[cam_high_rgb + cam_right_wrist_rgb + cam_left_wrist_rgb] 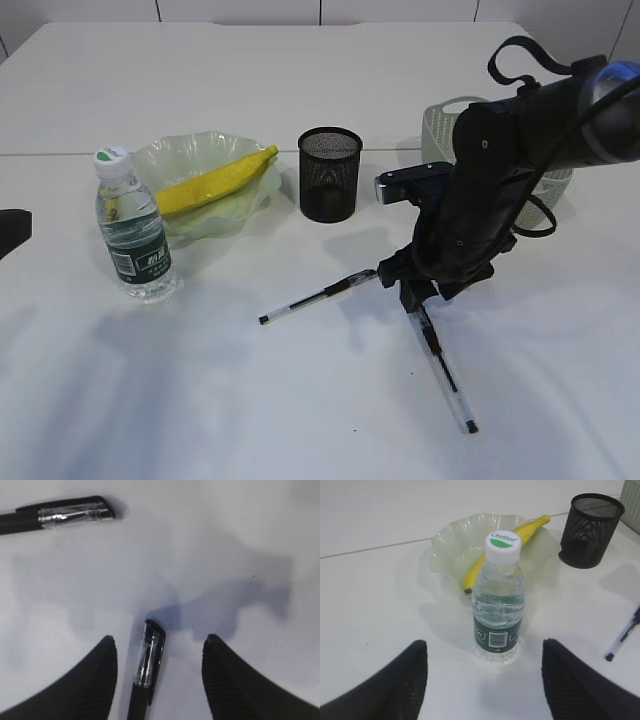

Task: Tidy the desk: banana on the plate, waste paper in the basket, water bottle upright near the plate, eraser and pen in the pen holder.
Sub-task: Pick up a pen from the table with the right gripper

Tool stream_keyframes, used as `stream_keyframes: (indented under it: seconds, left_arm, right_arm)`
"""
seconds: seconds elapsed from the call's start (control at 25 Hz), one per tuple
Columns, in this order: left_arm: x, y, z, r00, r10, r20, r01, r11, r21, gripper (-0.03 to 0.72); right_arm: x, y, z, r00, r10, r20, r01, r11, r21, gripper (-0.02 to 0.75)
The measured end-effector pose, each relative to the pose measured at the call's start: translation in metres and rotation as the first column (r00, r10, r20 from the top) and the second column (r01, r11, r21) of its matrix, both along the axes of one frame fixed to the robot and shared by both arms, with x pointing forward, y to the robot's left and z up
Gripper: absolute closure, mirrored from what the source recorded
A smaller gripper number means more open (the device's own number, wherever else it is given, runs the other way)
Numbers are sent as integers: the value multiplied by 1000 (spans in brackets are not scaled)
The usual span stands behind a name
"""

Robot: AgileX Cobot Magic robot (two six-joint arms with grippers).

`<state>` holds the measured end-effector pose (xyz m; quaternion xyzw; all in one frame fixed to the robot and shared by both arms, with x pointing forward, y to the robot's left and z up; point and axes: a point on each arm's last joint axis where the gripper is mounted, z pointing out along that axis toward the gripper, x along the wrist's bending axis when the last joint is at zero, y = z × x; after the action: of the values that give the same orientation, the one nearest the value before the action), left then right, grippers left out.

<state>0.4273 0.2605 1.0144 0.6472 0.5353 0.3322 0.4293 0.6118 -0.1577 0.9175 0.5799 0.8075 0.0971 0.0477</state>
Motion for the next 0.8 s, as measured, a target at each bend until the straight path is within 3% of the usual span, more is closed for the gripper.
stream_keyframes:
  seconds: [0.24, 0.8]
  left_arm:
    - [0, 0, 0, 1000, 0, 0, 0, 1000, 0, 181]
    - [0, 0, 0, 1000, 0, 0, 0, 1000, 0, 181]
  right_arm:
    - [0, 0, 0, 1000, 1, 2, -1, 1000, -1, 329]
    - [-1, -8, -11, 998, 43, -41, -47, 993, -105, 332]
